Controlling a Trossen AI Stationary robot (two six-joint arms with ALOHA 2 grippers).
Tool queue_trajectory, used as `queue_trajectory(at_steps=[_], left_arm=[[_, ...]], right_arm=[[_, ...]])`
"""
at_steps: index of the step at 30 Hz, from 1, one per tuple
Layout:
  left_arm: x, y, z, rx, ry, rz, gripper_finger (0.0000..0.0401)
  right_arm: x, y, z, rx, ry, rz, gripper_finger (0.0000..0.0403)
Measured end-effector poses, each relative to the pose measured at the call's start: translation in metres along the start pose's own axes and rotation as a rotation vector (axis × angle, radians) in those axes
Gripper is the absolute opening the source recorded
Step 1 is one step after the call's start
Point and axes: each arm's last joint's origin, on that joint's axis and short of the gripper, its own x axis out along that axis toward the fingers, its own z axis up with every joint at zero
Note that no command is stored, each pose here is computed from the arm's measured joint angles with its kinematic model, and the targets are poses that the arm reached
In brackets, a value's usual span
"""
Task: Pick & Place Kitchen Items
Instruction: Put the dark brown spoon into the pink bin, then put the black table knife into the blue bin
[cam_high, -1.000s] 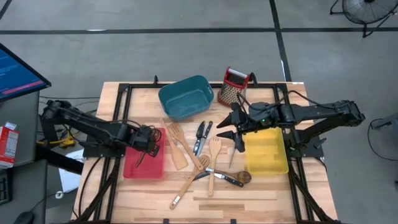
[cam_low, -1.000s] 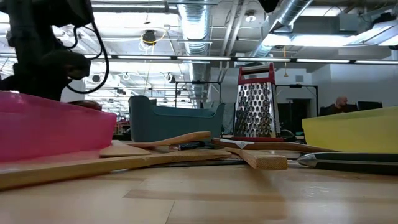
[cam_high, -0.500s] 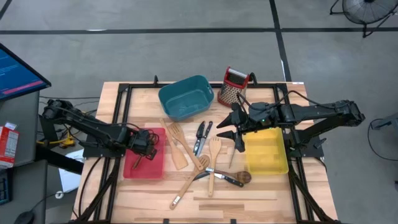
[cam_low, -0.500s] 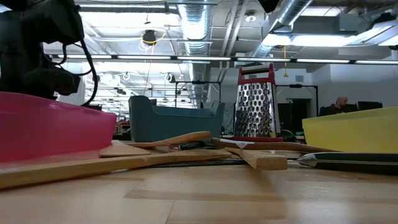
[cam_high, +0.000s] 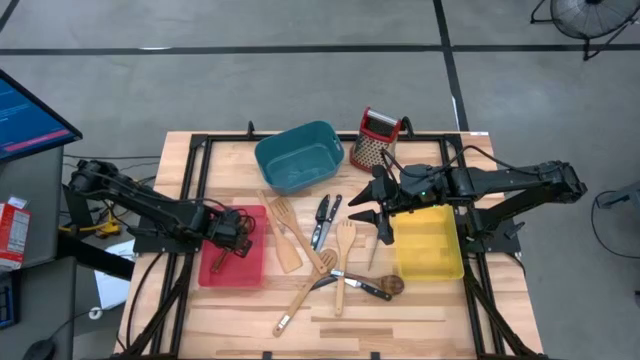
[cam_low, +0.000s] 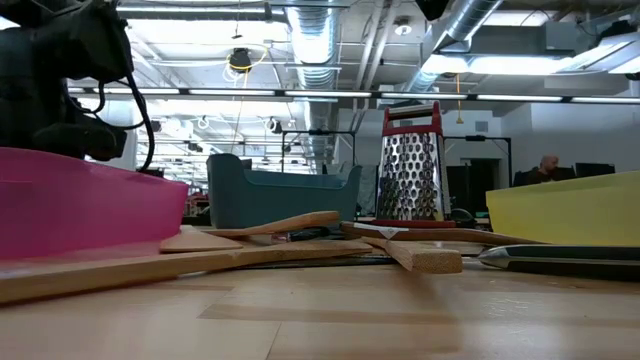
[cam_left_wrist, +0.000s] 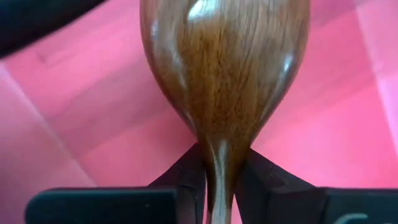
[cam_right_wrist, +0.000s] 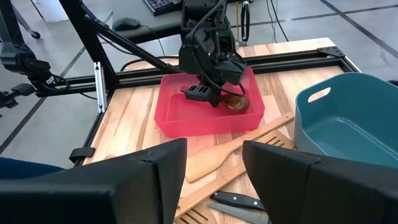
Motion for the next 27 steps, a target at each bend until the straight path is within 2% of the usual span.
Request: queue_trajectory(at_steps=[6,13,17,21,27], left_arm=[[0.000,-0.001,0.000,0.001,-0.008,-0.010,0.0091],[-0.004,-0.002,0.001,0.024,-0.014,-0.041,0.0159],[-0.023,-0.009,0.005,0.033,-0.023,-0.157,0.0191],[-0.051,-0.013,0.009,0.025,-0.049,-0.310,0.0197],[-0.092,-0.009,0.014,0.046,-0.162,-0.516,0.0185]], right_arm=[[0.000,0.000,0.000,0.000,-0.001,-0.002,0.0181],[0.000,-0.002,0.000,0.001,-0.008,-0.046,0.0212],[-0.001,-0.003,0.001,0.001,-0.016,-0.093,0.0229],[-0.009,-0.002,0.010,0.009,-0.022,-0.113,0.0228],[-0.018,-0.004,0.003,0.050,0.139,-0.207,0.0202]])
